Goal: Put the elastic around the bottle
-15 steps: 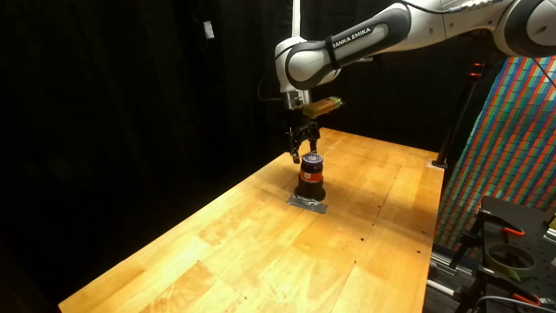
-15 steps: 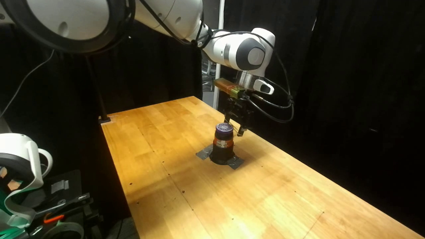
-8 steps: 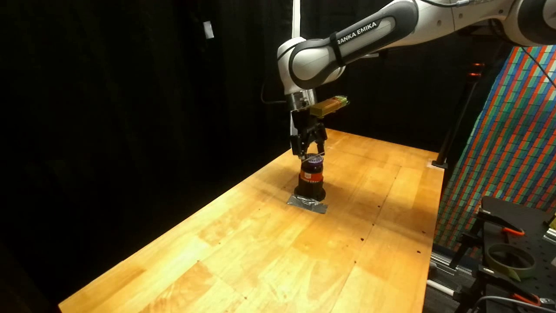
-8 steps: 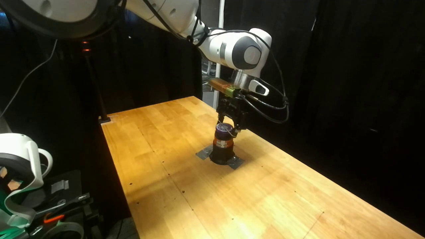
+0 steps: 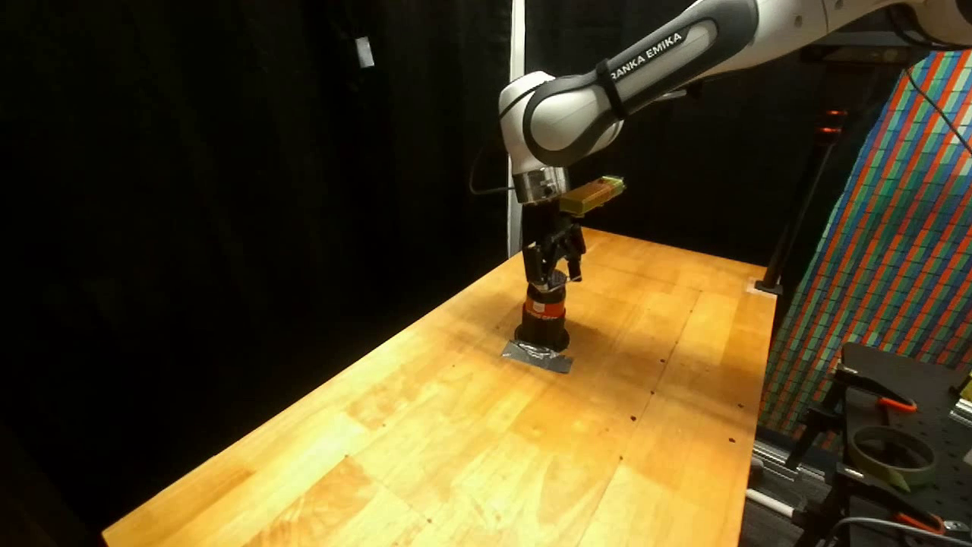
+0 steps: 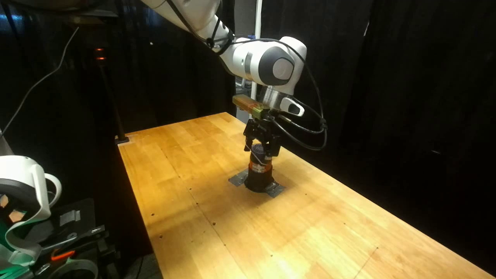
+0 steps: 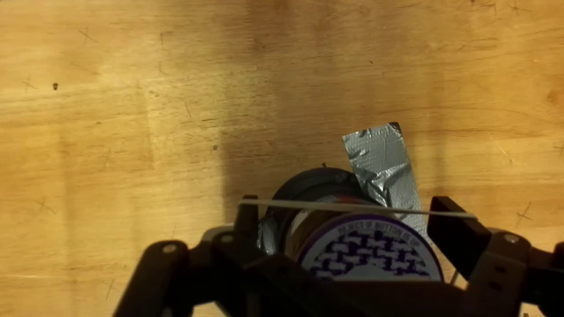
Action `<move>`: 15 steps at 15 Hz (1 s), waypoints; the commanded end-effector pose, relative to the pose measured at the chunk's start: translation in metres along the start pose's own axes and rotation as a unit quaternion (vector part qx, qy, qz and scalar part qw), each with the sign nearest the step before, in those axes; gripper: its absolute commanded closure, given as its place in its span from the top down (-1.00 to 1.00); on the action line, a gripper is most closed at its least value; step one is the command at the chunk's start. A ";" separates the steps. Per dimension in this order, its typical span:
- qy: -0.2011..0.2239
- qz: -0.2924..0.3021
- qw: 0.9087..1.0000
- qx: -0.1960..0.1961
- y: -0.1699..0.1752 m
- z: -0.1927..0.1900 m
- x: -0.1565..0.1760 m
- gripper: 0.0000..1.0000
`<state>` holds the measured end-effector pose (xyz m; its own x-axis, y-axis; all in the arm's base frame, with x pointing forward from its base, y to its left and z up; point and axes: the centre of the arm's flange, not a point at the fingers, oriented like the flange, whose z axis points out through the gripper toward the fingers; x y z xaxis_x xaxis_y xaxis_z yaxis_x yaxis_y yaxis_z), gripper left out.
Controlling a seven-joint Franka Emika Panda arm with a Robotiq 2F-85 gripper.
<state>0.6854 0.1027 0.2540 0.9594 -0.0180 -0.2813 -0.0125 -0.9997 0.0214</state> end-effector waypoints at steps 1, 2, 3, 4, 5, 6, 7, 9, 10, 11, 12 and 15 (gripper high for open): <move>0.035 -0.001 0.999 0.005 -0.004 0.016 -0.041 1.00; 0.052 0.000 0.999 0.004 -0.006 0.020 -0.043 1.00; 0.075 0.001 0.997 0.007 -0.008 0.022 -0.045 0.97; 0.098 0.003 0.995 0.008 -0.009 0.024 -0.047 0.97; 0.115 0.004 0.993 0.010 -0.009 0.025 -0.049 0.99; 0.130 0.005 0.991 0.012 -0.009 0.025 -0.051 1.00; 0.144 0.007 0.990 0.012 -0.009 0.025 -0.055 1.00; 0.160 0.009 0.987 0.013 -0.007 0.025 -0.061 1.00; 0.164 0.015 0.986 0.010 -0.005 0.024 -0.066 0.50; 0.167 0.020 0.986 0.010 -0.003 0.022 -0.071 0.49; 0.166 0.026 0.986 0.010 0.000 0.021 -0.077 0.34; 0.182 0.036 0.982 0.020 0.003 0.017 -0.093 -0.14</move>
<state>0.6259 0.1042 0.2501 0.9970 -0.0618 0.0471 -0.0613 -0.9981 -0.0113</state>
